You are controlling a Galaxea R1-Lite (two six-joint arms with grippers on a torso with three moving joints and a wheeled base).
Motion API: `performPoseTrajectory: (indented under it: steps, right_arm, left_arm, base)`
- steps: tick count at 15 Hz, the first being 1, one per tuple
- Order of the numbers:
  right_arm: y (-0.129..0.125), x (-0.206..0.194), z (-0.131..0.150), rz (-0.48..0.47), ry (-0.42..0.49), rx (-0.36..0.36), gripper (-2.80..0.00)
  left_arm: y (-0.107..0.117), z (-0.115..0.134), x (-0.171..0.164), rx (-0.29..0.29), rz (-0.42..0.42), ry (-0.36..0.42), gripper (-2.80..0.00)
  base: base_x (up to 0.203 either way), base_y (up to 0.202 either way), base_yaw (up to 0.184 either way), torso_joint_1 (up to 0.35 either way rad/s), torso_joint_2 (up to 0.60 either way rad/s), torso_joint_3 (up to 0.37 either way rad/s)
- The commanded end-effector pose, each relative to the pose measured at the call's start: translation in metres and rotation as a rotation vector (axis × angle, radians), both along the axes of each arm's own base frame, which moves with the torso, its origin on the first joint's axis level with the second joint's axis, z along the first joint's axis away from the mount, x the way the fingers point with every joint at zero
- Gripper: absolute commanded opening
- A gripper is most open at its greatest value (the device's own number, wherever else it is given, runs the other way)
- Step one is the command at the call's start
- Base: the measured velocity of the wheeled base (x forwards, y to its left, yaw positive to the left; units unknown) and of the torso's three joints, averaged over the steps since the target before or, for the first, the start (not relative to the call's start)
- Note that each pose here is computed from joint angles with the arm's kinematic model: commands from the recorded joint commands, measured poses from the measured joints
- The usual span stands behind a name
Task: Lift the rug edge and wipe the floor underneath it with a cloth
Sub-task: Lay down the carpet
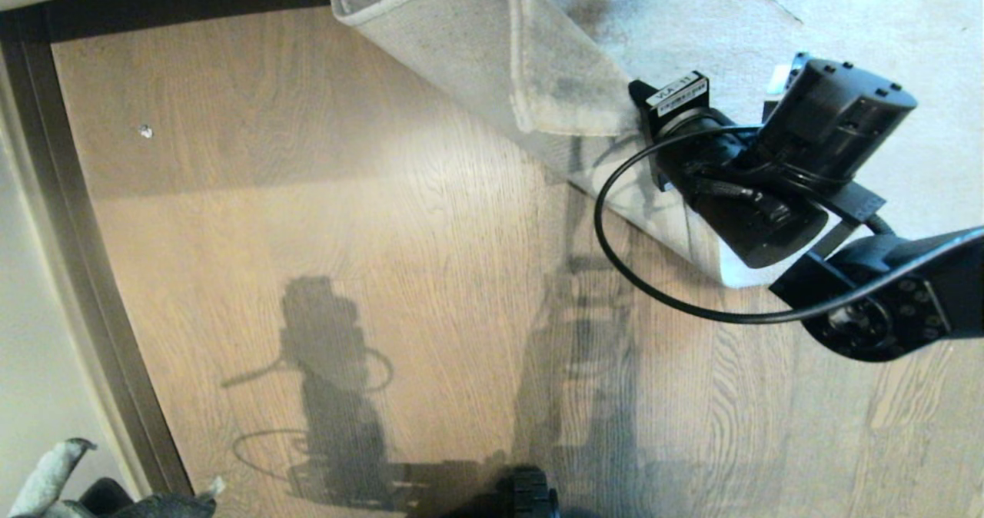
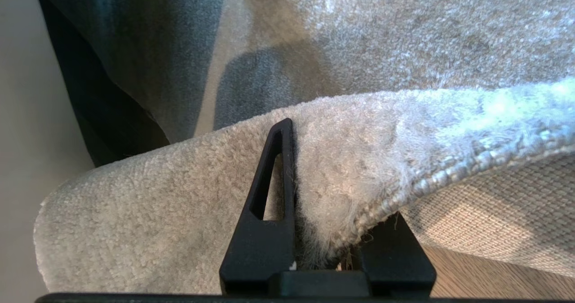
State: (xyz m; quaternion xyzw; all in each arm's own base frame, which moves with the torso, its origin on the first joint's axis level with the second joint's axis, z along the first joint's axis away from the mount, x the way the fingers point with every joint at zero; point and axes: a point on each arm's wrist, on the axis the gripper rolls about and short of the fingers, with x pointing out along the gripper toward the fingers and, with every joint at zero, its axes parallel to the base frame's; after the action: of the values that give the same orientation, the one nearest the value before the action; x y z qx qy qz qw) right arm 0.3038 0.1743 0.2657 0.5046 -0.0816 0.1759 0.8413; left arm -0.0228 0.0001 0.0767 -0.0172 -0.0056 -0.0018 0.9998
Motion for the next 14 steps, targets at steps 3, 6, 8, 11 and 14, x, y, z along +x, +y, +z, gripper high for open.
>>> performPoseTrajectory:
  steps: [3, 6, 8, 11, 14]
  right_arm:
    - [-0.005, -0.011, 0.011, 0.01, -0.027, 0.028, -2.8]
    - [-0.011, -0.031, 0.024, 0.056, -0.033, 0.125, -2.8]
    - [-0.011, -0.041, 0.024, 0.089, -0.017, 0.163, -2.8]
    - [-0.013, -0.046, 0.025, 0.112, -0.003, 0.204, -2.8]
    - [-0.011, -0.047, 0.024, 0.123, 0.009, 0.221, -2.8]
  left_arm:
    - [0.0, 0.0, 0.0, -0.001, 0.0, -0.002, -2.8]
    - [0.0, 0.0, 0.0, -0.001, 0.0, -0.001, -2.8]
    - [0.0, 0.0, 0.0, -0.001, 0.0, -0.001, -2.8]
    - [0.0, 0.0, 0.0, -0.001, 0.0, -0.001, -2.8]
    - [0.0, 0.0, 0.0, -0.001, 0.0, -0.001, -2.8]
  base:
    - [0.0, 0.0, 0.0, 0.0, 0.0, 0.0]
    - [0.0, 0.0, 0.0, 0.0, 0.0, 0.0]
    - [0.0, 0.0, 0.0, 0.0, 0.0, 0.0]
    - [0.0, 0.0, 0.0, 0.0, 0.0, 0.0]
    - [0.0, 0.0, 0.0, 0.0, 0.0, 0.0]
